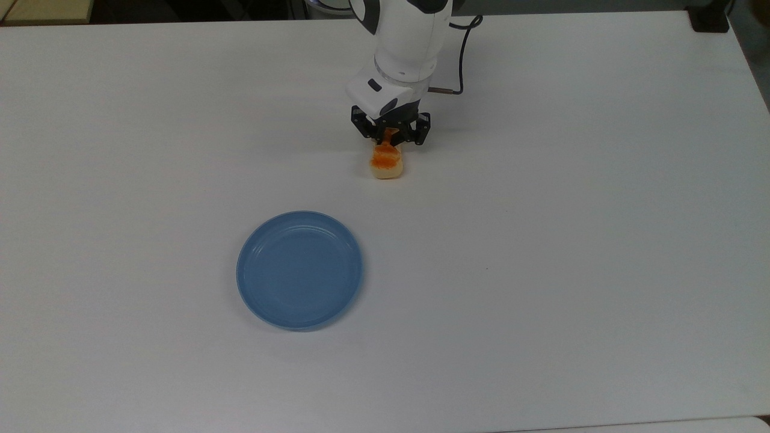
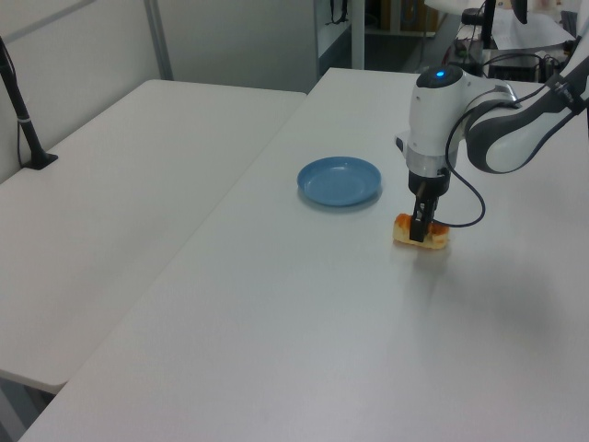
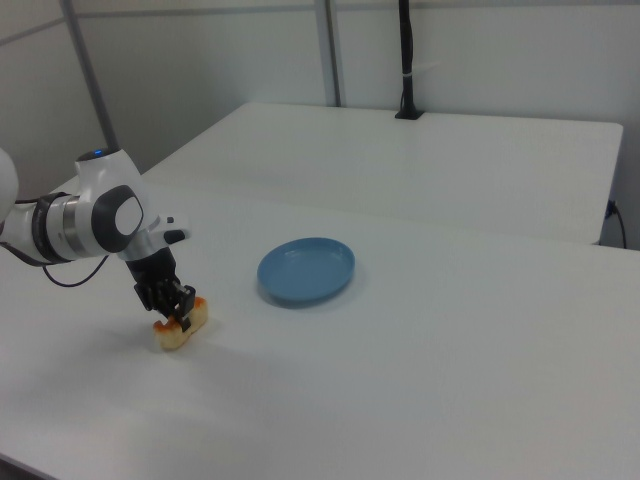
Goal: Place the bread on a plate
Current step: 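Close the gripper on the bread roll and lift it, then carry the held bread roll over the blue plate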
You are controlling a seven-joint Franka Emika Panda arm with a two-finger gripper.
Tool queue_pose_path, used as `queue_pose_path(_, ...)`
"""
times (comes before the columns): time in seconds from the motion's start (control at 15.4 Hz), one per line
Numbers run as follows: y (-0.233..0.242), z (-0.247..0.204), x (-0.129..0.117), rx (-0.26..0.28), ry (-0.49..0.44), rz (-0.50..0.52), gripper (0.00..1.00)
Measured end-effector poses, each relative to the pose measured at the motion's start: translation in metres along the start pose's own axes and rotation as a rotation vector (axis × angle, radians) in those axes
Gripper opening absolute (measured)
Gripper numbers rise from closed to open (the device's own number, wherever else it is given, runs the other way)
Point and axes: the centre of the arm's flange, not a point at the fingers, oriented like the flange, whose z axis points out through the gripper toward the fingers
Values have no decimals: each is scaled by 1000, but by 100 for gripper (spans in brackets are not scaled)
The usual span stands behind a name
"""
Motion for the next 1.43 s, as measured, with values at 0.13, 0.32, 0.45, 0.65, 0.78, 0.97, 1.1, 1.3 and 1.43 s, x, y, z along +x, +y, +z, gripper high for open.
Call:
queue_pose_path(0.13,2,-11,10,6,26,12,19)
queue_pose_path(0.32,14,-34,31,17,78,45,19)
queue_pose_path(0.45,28,-48,51,14,86,76,19)
queue_pose_path(0.65,58,-62,97,8,74,144,19)
queue_pose_path(0.78,81,-63,129,9,69,185,19)
queue_pose_path(0.97,101,-52,157,8,56,222,19)
queue_pose_path(1.1,107,-44,167,4,42,235,19)
queue_pose_path(1.3,113,-40,181,4,47,249,19)
queue_pose_path(1.43,122,-39,189,0,55,264,19)
